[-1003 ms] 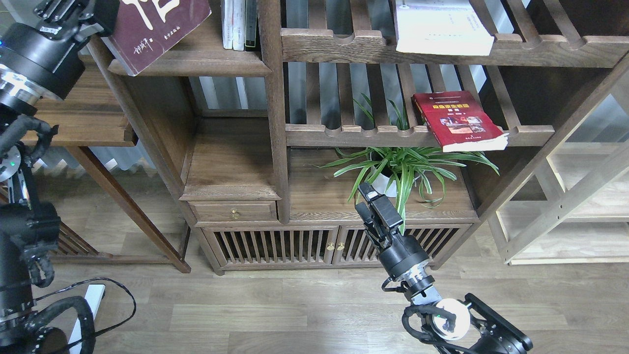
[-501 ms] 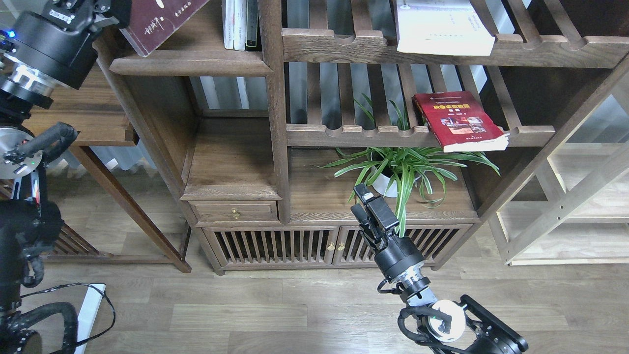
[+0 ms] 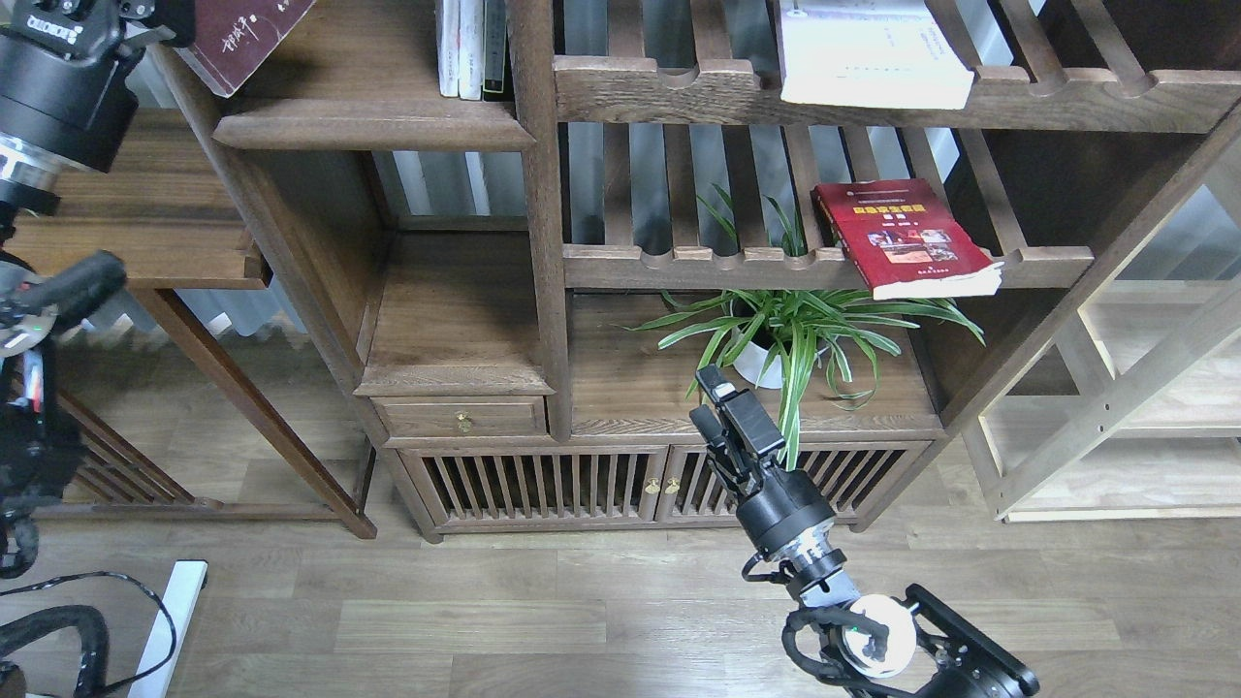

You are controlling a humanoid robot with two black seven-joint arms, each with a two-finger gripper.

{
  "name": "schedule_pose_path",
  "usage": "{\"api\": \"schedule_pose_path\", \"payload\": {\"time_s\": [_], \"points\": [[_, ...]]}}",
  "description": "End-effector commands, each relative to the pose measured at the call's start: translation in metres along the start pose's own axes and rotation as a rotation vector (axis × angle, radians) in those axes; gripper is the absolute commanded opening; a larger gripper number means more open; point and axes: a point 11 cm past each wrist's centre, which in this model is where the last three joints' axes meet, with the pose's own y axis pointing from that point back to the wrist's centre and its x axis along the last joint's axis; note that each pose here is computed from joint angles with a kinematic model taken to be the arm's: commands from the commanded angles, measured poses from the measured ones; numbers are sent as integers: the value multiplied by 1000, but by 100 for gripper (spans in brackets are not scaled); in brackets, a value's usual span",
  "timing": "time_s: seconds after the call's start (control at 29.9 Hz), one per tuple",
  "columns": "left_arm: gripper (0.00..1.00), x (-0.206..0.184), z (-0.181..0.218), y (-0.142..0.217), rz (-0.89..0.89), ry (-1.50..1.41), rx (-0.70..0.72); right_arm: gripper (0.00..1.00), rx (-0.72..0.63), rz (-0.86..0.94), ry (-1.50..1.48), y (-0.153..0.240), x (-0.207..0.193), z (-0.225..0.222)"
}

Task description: Organize books on shelf

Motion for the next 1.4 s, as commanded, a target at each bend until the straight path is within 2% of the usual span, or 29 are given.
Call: {"api": "schedule_pose_path", "payload": {"time_s": [0.0, 0.17, 0.67, 1.04, 1.37], "points": [[0, -1, -8, -3, 73, -11, -34, 91, -4, -2, -2, -1, 0, 2], [0, -10, -26, -8, 133, -24, -17, 91, -5, 0, -6, 0, 0, 4], [0, -32, -43, -30, 347, -20, -18, 91, -36, 21, -33, 7, 7, 24], [0, -57, -64, -50, 331, -18, 41, 91, -38, 25, -20, 10, 8, 18], [0, -43, -77, -62, 355, -52, 83, 91, -33, 53, -22, 22, 16, 18]]}}
